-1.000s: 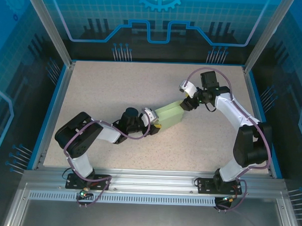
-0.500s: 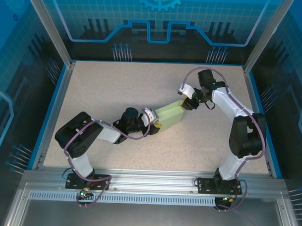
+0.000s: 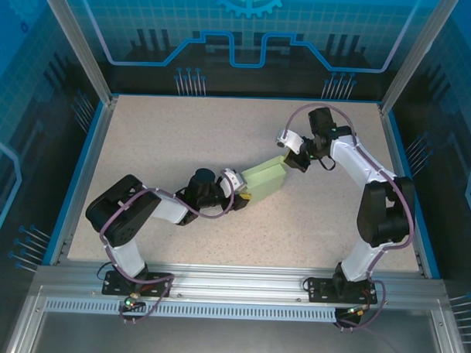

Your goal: Fold the paper box

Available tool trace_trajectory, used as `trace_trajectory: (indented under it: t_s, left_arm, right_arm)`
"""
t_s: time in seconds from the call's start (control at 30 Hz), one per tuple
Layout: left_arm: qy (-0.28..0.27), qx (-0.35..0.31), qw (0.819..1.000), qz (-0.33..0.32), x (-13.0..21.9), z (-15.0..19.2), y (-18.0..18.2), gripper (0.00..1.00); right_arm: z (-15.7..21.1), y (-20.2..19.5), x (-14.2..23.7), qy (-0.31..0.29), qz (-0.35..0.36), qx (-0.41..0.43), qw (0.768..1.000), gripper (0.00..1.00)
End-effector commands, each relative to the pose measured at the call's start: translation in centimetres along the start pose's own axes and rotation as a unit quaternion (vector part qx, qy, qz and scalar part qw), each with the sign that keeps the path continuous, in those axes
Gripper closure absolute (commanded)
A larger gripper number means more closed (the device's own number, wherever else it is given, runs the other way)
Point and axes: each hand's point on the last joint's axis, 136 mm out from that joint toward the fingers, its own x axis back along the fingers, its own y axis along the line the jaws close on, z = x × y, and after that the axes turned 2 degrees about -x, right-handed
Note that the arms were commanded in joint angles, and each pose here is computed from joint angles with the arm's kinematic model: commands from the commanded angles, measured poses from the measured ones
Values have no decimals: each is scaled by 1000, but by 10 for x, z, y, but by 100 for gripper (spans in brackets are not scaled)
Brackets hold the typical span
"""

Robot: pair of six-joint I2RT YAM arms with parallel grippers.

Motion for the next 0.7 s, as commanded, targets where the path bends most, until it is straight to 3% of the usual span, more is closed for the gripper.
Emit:
trace_trajectory:
  t_s: [0.0, 0.67]
  left_arm:
    - [0, -13, 1000, -3, 1, 4, 2, 53]
    - [2, -6, 1000, -13, -3, 6, 7, 45]
  right_arm:
    - [-7, 9, 5, -9, -6, -16, 1000, 92]
    - [1, 20, 6, 56, 55, -133, 988, 98]
